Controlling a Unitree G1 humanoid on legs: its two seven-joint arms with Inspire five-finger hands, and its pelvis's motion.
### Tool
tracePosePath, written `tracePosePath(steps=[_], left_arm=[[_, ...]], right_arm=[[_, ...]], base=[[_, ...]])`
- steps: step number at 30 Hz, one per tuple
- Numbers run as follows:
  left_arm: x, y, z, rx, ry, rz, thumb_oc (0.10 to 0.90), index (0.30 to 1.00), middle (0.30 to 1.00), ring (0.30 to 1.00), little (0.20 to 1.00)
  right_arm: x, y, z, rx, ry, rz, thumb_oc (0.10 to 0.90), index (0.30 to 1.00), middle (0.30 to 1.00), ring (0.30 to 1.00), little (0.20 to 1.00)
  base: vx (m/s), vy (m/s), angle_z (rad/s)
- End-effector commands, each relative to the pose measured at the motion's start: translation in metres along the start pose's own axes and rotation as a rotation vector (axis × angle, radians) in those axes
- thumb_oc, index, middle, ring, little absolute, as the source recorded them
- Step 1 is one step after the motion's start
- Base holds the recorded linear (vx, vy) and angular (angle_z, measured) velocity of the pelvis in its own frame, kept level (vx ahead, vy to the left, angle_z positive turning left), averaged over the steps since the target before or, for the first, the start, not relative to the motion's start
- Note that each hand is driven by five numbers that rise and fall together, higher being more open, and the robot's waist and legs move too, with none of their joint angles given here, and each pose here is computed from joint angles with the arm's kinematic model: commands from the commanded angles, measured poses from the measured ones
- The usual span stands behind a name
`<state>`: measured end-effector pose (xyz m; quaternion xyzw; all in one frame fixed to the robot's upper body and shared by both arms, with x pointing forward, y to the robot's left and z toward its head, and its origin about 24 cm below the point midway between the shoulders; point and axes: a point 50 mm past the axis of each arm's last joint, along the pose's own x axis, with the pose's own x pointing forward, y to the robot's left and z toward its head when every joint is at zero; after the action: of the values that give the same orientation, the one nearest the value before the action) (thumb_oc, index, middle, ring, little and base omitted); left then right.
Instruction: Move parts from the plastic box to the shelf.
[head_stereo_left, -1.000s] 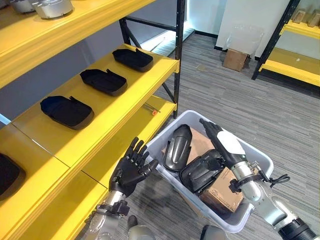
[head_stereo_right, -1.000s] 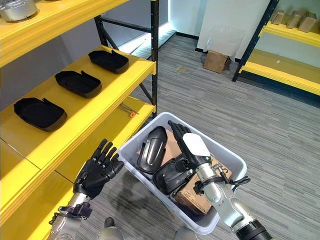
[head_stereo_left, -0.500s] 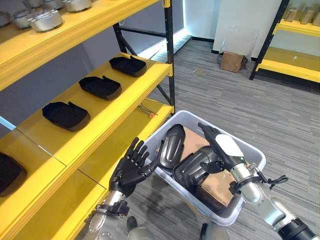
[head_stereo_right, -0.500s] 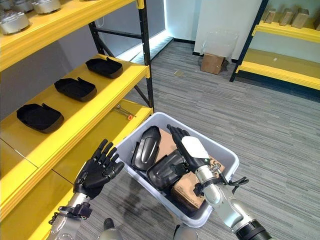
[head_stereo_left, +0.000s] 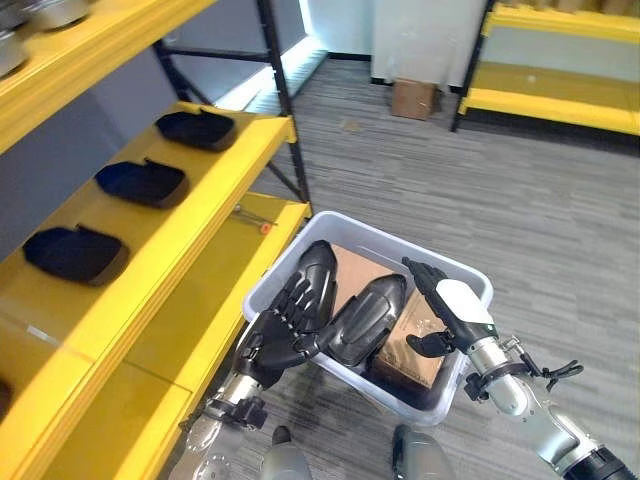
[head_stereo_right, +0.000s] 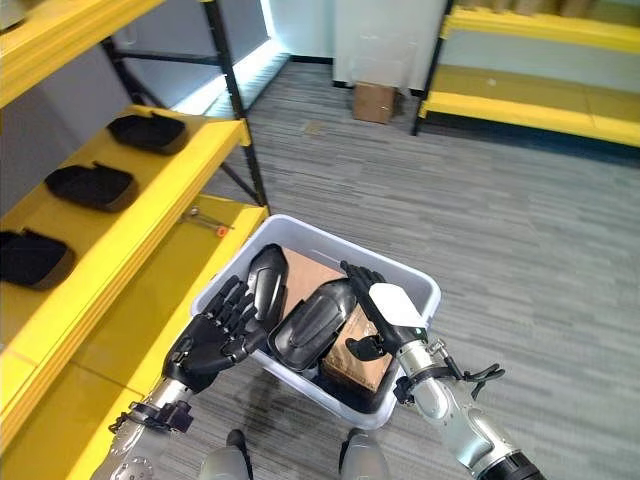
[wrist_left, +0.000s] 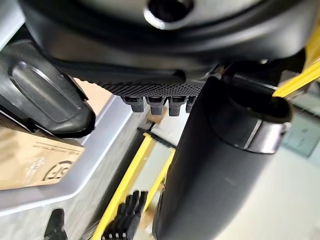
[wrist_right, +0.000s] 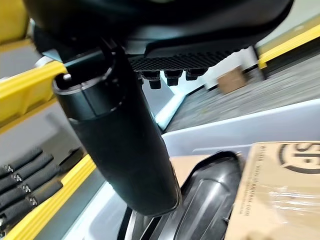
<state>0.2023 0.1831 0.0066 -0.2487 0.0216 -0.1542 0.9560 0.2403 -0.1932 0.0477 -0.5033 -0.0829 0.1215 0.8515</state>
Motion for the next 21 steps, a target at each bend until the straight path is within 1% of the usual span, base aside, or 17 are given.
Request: tracePosePath(steps=[1, 4, 8, 11, 12, 13, 14, 15, 17, 19, 20, 21], left_arm=[[0.018, -0.022, 0.042, 0.028, -0.203, -0.173, 0.9, 1.0, 1.0, 1.0, 1.0], [0.016, -0.023, 0.04, 0.043, -0.197, -0.188, 0.9, 1.0, 1.0, 1.0, 1.0], [0.015, -0.017, 0.043, 0.034, -0.22, -0.164, 0.9, 1.0, 1.0, 1.0, 1.0], [0.014, -0.016, 0.046, 0.038, -0.23, -0.17, 0.9, 1.0, 1.0, 1.0, 1.0], [0.013, -0.016, 0.048, 0.038, -0.231, -0.176, 0.9, 1.0, 1.0, 1.0, 1.0], [0.013, -0.017, 0.049, 0.037, -0.231, -0.177, 0.9, 1.0, 1.0, 1.0, 1.0], [0.013, -0.017, 0.05, 0.039, -0.231, -0.181, 0.9, 1.0, 1.0, 1.0, 1.0], [0.014, -0.017, 0.052, 0.049, -0.229, -0.194, 0.9, 1.0, 1.0, 1.0, 1.0], [0.015, -0.018, 0.053, 0.051, -0.223, -0.202, 0.9, 1.0, 1.0, 1.0, 1.0], [0.019, -0.022, 0.053, 0.049, -0.215, -0.212, 0.9, 1.0, 1.0, 1.0, 1.0], [0.019, -0.023, 0.051, 0.046, -0.21, -0.211, 0.9, 1.0, 1.0, 1.0, 1.0], [0.019, -0.023, 0.051, 0.047, -0.208, -0.212, 0.9, 1.0, 1.0, 1.0, 1.0]], right_arm=[[0.013, -0.043, 0.032, 0.037, -0.193, -0.199, 0.9, 1.0, 1.0, 1.0, 1.0], [0.009, -0.041, 0.029, 0.035, -0.182, -0.189, 0.9, 1.0, 1.0, 1.0, 1.0], [0.006, -0.04, 0.029, 0.022, -0.186, -0.179, 0.9, 1.0, 1.0, 1.0, 1.0], [0.005, -0.039, 0.027, 0.063, -0.161, -0.165, 0.9, 1.0, 1.0, 1.0, 1.0], [0.006, -0.037, 0.019, 0.196, -0.079, -0.107, 0.9, 1.0, 1.0, 1.0, 1.0], [0.006, -0.035, 0.017, 0.254, -0.059, -0.074, 0.9, 1.0, 1.0, 1.0, 1.0], [0.005, -0.03, 0.015, 0.402, -0.03, 0.001, 0.9, 1.0, 1.0, 1.0, 1.0], [0.003, -0.019, 0.018, 0.598, -0.026, 0.101, 0.9, 1.0, 1.0, 1.0, 1.0], [0.005, -0.016, 0.022, 0.643, -0.04, 0.101, 0.9, 1.0, 1.0, 1.0, 1.0], [0.012, -0.018, 0.023, 0.663, -0.054, 0.071, 0.9, 1.0, 1.0, 1.0, 1.0], [0.017, -0.018, 0.025, 0.726, -0.057, 0.09, 0.9, 1.0, 1.0, 1.0, 1.0], [0.018, -0.018, 0.027, 0.75, -0.065, 0.097, 0.9, 1.0, 1.0, 1.0, 1.0]], base=[[0.17, 0.156, -0.1], [0.09, 0.152, -0.47], [-0.01, 0.087, -0.14], [-0.01, 0.008, 0.0], [-0.01, -0.036, 0.03], [-0.01, -0.047, 0.03], [-0.03, -0.045, 0.01], [-0.03, -0.045, 0.0], [0.0, -0.039, 0.0], [0.05, -0.056, 0.0], [0.07, -0.063, 0.03], [0.06, -0.055, 0.05]])
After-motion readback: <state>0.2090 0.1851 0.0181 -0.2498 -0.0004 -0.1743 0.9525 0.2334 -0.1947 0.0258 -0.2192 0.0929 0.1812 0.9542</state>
